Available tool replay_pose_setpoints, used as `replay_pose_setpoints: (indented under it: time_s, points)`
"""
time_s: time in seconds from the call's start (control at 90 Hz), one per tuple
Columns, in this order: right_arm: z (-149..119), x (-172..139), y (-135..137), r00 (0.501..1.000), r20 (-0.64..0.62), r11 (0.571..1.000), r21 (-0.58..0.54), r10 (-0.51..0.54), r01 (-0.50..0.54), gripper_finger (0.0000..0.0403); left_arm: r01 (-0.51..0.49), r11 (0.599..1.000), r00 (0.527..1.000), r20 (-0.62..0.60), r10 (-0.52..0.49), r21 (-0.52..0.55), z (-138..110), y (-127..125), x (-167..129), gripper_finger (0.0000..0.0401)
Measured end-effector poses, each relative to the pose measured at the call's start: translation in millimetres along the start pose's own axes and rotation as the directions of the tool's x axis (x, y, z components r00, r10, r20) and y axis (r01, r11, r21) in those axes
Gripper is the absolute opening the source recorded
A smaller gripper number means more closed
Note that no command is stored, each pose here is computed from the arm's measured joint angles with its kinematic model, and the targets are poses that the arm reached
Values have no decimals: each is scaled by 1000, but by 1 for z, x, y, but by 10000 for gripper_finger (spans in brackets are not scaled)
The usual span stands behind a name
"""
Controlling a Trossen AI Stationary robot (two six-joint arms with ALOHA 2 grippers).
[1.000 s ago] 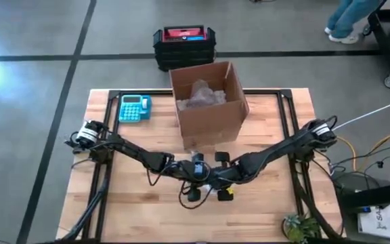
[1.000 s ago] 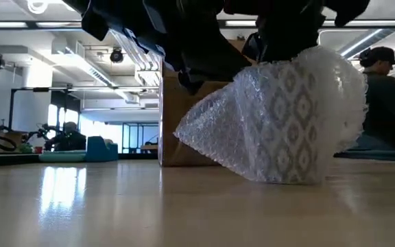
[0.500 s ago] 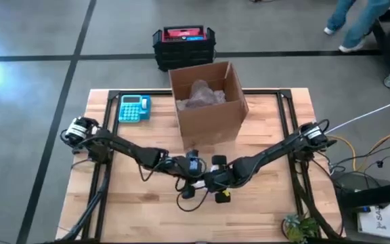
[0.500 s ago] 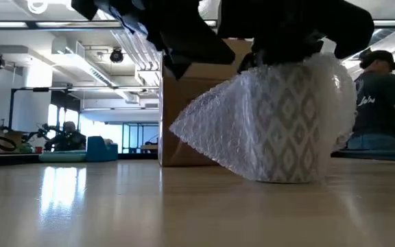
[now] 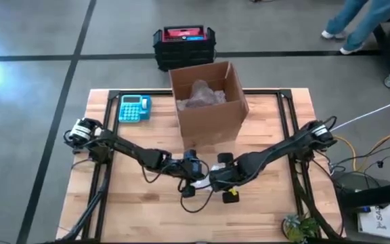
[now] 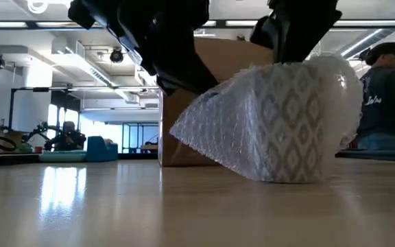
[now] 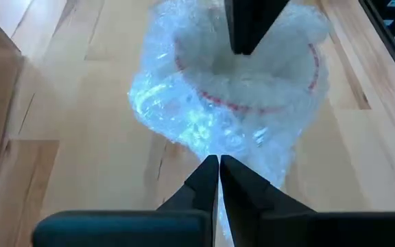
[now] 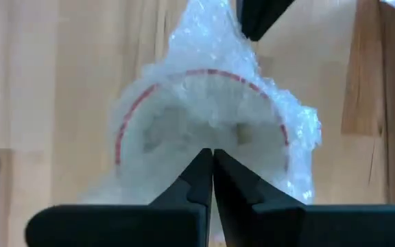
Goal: Wrap mug
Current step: Wrap the gray mug with bubble wrap
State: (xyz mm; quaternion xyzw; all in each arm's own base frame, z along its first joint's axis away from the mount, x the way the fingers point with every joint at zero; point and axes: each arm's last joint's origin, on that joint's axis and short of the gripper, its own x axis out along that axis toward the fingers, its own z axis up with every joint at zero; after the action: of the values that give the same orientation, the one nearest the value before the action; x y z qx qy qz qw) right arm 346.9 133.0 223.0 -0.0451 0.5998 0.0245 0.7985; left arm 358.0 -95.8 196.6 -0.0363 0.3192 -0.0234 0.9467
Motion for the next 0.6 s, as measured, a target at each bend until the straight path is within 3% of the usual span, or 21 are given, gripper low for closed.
replay_pose_setpoints:
  time_s: [0.167,0.411,0.6]
  points:
    - [8,17,5,996,88,999,-43,17,-13,0,3,1000,1000,12,-3,-2,1,0,0,4]
    - [6,70,7,1000,-11,998,-58,-20,20,0,5,1000,1000,16,-5,-2,2,0,0,4]
    - [3,69,6,999,-41,998,-62,-23,21,0,9,1000,999,31,-9,-6,3,-1,0,4]
